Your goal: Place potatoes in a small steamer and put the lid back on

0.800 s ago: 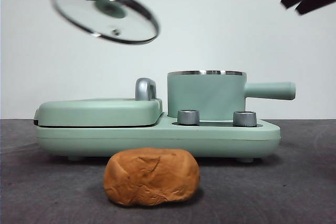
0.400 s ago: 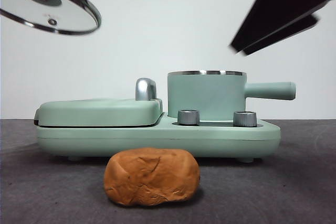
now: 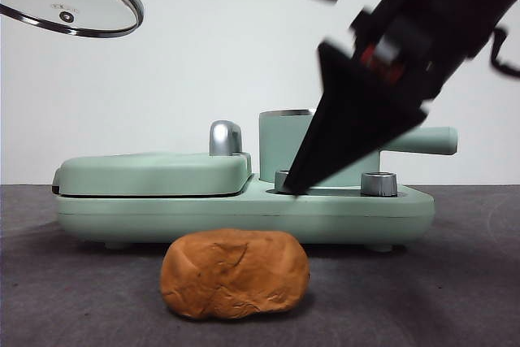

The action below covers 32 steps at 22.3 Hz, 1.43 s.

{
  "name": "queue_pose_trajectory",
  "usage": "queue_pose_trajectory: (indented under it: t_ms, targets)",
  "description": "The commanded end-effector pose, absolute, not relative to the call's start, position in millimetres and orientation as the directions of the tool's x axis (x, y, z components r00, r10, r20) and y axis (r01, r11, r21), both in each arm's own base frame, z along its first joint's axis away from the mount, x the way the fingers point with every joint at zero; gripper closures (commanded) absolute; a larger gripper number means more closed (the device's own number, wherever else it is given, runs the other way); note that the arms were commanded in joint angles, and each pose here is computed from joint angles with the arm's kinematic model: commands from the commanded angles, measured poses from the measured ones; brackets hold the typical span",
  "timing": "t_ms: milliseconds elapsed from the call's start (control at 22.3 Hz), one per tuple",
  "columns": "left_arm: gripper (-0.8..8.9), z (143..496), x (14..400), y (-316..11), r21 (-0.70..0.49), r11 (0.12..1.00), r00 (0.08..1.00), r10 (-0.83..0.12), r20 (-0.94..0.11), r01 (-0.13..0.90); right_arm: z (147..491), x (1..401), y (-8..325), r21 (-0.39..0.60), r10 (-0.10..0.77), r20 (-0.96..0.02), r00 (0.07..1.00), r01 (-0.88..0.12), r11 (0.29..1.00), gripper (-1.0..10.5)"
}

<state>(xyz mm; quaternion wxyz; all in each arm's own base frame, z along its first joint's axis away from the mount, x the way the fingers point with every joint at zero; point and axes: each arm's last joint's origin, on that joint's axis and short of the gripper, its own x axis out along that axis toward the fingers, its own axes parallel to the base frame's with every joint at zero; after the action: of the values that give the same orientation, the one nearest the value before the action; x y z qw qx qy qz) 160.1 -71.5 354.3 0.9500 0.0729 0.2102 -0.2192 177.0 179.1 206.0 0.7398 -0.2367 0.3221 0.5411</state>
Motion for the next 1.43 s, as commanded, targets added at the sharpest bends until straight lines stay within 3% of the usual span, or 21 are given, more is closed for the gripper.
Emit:
queue_pose_trajectory:
  t_ms: [45,493,761,1030,1254,1433]
  targets:
    - [8.04,362,160,-72,0.046,0.894,0.831,-0.393,-0.392,0.445,199,179,193,-0.005,0.655,-0.734,0.179,-0.966,0.258,6.1]
    - [8.04,362,160,-72,0.046,0.894,0.831,-0.393,-0.392,0.445,162,181,220,0.021,0.631,-0.768,0.111,-0.980,0.198,6.2]
    - [8.04,362,160,-72,0.046,0.894,0.831,-0.393,-0.392,0.445,160,181,220,0.057,0.625,-0.772,0.114,-0.967,0.247,7.7]
    - [8.04,362,160,-72,0.046,0.894,0.832,-0.394,-0.392,0.445,161,181,220,0.101,0.629,-0.770,0.108,-0.953,0.287,7.8]
    - [8.04,362,160,-72,0.046,0.894,0.832,-0.394,-0.392,0.445,187,176,213,0.135,0.673,-0.723,0.154,-0.924,0.357,7.9]
    - [8.04,362,160,-72,0.046,0.894,0.832,-0.394,-0.391,0.445,230,170,194,0.174,0.704,-0.647,0.294,-0.842,0.511,7.9]
